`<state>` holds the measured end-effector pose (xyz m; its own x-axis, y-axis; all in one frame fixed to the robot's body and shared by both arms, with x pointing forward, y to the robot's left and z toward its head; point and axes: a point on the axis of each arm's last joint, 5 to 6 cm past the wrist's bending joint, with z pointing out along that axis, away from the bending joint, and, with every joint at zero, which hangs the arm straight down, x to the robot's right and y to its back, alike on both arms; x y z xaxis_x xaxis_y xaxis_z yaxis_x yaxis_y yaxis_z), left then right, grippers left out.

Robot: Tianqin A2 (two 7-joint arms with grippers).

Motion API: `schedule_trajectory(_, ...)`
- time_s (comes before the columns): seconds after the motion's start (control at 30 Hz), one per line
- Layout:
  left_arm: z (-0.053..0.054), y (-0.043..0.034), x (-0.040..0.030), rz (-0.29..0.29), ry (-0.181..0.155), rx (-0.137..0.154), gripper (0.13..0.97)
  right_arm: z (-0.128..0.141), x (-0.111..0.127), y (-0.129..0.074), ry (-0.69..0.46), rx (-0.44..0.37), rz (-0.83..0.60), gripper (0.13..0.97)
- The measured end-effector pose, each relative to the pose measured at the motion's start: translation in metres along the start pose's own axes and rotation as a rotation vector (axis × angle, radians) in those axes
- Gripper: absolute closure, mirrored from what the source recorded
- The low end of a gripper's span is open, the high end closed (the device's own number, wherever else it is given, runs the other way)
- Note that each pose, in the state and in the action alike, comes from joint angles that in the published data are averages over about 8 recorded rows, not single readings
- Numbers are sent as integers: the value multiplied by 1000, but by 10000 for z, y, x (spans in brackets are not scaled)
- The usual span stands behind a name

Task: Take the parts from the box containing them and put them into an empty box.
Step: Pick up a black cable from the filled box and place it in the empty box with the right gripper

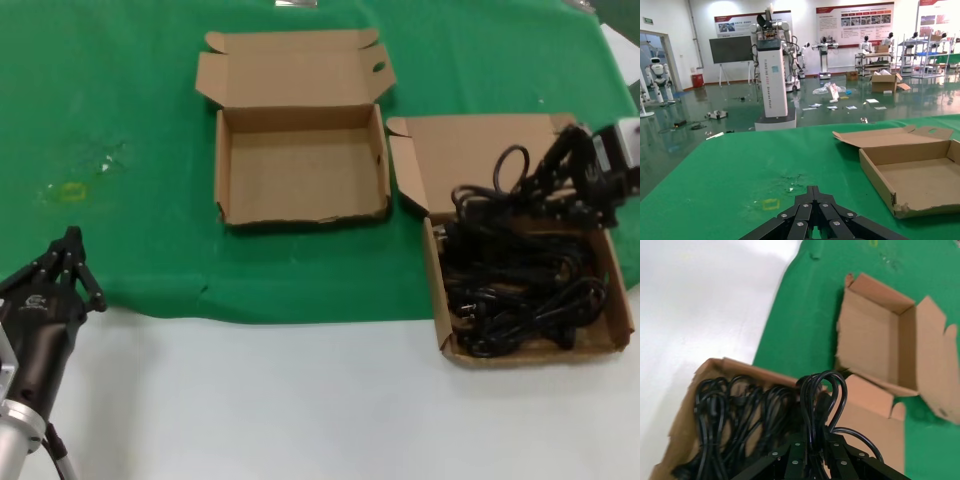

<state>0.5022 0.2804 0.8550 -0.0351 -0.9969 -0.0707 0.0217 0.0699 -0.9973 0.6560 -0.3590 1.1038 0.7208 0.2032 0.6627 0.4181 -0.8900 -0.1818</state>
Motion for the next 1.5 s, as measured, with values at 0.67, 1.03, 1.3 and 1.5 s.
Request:
schedule_trajectory(0.67, 0, 0, 0, 0, 0, 0, 953, 333, 686, -552, 109, 90, -64, 902)
schedule_trajectory(1.03, 0, 0, 0, 0, 0, 0, 953, 939, 971, -690, 146, 150, -49, 903)
schedule_trajectory(1.3, 0, 0, 0, 0, 0, 0, 953, 1266, 1069, -844, 160, 176, -35, 904)
schedule_trajectory(1.5, 0, 0, 0, 0, 0, 0, 953, 1458, 1062, -999, 169, 183, -26, 905)
